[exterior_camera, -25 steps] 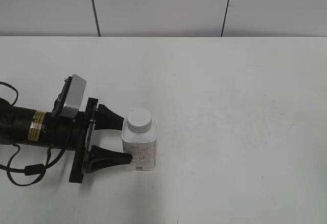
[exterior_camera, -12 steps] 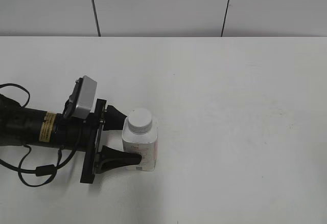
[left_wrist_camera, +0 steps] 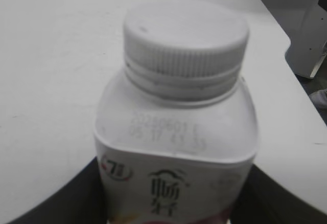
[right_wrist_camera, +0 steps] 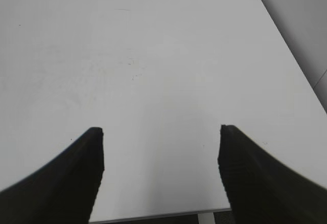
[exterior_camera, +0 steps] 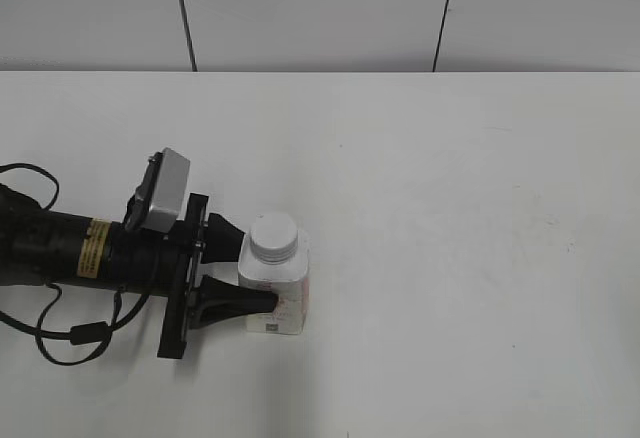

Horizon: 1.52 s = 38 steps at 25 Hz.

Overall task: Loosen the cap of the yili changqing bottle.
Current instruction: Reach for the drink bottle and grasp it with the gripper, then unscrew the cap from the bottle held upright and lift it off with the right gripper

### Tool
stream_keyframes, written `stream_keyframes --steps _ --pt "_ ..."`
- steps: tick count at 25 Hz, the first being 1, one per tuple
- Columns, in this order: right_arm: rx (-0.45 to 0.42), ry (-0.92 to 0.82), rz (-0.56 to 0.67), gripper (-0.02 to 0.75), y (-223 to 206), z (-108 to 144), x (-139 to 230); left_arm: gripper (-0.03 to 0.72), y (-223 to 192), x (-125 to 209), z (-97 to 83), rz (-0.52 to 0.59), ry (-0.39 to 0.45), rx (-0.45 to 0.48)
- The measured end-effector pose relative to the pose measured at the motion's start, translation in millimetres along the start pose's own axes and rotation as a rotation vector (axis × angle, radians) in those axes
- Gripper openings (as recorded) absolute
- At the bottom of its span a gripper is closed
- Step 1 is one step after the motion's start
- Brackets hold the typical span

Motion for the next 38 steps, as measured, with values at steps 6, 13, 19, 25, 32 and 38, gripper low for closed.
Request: stream_keyframes --steps 6,13,19,25,32,38 --pt "0.0 0.0 0.0 0.552 0 0 0 0.343 0 0 -0.1 0.001 0.0 0.001" --pt "0.0 0.0 0.0 0.552 0 0 0 0.337 0 0 -0.2 0.001 0.0 0.001" --pt "0.002 0.001 0.0 0.552 0 0 0 0.335 0 0 -0.3 0.001 0.0 0.002" --pt "0.006 0.003 0.03 0.552 -4 0 -3 0.334 0 0 -0.3 0.001 0.002 0.002" --pt "0.022 0.012 0.299 0.552 -41 3 -45 0.334 0 0 -0.3 0.001 0.002 0.002" --pt "0.029 0.013 0.515 0.519 -79 7 -87 0.332 0 0 -0.3 0.001 0.002 0.002"
Point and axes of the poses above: a point on each arm's last joint axis where the gripper is mounted, y pointing back along that axis away from the gripper, z along the wrist's bending axis when the last joint is at zero, x = y × z, the point moved 1 cm from there along -y, pointing out along that axis toward the gripper, and after that the axes turned 4 degrees about -y, right-handed, at the moved point
